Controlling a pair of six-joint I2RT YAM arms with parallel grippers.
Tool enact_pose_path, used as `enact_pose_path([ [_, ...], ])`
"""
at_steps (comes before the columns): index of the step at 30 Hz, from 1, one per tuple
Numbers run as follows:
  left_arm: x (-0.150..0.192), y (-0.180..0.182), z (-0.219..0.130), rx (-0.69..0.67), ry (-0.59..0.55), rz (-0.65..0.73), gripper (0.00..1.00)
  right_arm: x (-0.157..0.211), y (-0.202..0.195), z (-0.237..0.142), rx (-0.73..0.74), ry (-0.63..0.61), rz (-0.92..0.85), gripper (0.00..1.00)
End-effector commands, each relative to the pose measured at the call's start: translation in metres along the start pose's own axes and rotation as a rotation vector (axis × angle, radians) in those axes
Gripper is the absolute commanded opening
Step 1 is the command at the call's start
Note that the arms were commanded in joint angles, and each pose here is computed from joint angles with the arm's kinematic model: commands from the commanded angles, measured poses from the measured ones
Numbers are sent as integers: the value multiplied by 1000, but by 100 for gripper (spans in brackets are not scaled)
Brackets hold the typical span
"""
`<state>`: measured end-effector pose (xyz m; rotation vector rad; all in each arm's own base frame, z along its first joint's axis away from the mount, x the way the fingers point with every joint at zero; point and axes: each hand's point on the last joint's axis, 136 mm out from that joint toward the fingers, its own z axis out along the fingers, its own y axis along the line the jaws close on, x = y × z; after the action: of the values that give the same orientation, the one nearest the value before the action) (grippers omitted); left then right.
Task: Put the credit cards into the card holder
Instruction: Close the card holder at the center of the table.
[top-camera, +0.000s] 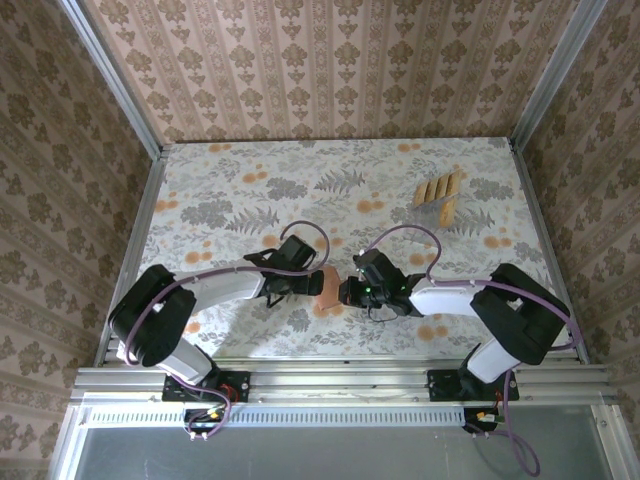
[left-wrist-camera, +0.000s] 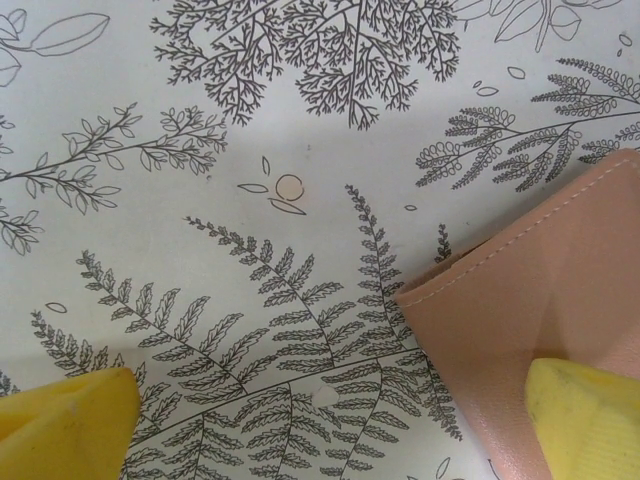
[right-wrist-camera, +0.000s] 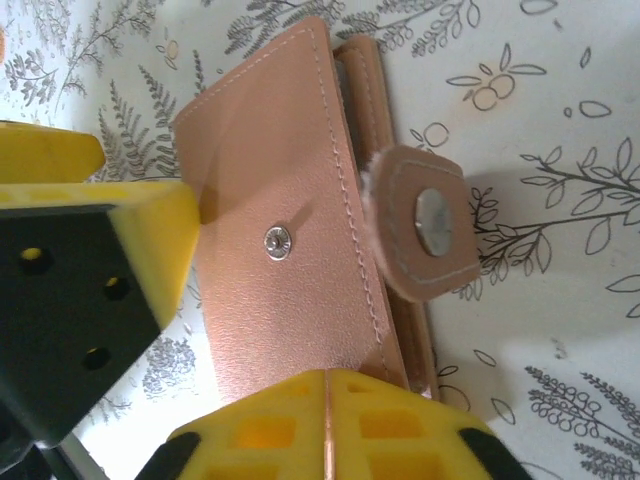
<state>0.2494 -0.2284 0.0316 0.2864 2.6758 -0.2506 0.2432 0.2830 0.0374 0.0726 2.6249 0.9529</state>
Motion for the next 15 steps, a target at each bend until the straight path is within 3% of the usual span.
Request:
enact_pose_path([
  [1, 6, 8, 2, -51, 24, -5, 100, -11, 16, -13, -4, -21, -3, 20],
  [6, 9, 9, 5, -74, 44, -1, 100, -20, 31, -22, -28, -19, -22, 34],
  [15, 12, 10, 9, -92, 61, -19, 100, -19, 20, -16, -15, 21, -26, 31],
])
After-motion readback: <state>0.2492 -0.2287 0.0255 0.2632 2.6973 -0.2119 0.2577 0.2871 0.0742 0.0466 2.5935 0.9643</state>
